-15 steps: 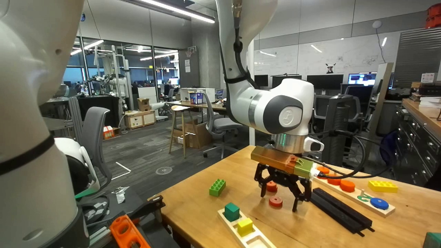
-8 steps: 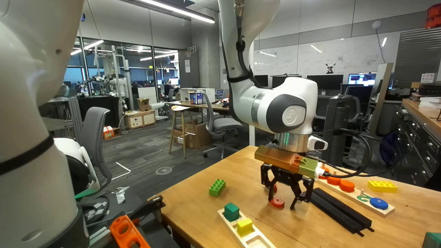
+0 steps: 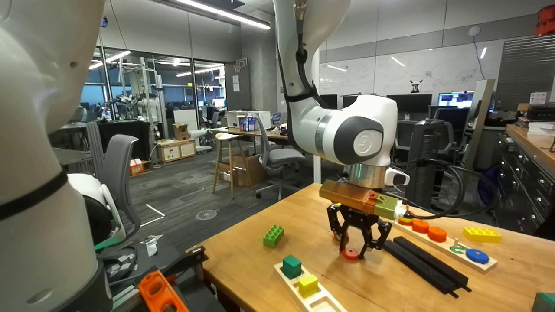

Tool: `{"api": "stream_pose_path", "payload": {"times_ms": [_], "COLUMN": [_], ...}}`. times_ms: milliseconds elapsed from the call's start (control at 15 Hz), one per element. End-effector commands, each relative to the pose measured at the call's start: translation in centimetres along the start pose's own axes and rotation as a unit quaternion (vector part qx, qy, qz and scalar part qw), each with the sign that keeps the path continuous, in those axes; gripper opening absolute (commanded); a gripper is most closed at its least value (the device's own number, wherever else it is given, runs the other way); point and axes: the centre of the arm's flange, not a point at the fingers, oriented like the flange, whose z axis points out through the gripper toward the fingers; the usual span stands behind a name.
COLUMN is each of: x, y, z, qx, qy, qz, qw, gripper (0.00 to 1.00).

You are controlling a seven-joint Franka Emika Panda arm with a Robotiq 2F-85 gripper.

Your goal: Put the yellow block on the middle compartment of the wooden tray and then put an orange block on the first rod of the wooden rack

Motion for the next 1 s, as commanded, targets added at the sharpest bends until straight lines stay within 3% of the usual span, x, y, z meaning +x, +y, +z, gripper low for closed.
{"api": "stream_pose_path", "payload": {"times_ms": [0,467,933], "x": [0.3,2.0,4.3], "y": [-1.5,-3.9,-4.4], "z": [-1.7,-6.2,-9.2], "qx": [0.004,-0.034,-0.074], "qy": [0.012,0.044,0.091], "qz": [0.01,0.056,0.168], "qw": [0.9999,0.9969,0.9789], "gripper": [0.24,0.24,0.23]}}
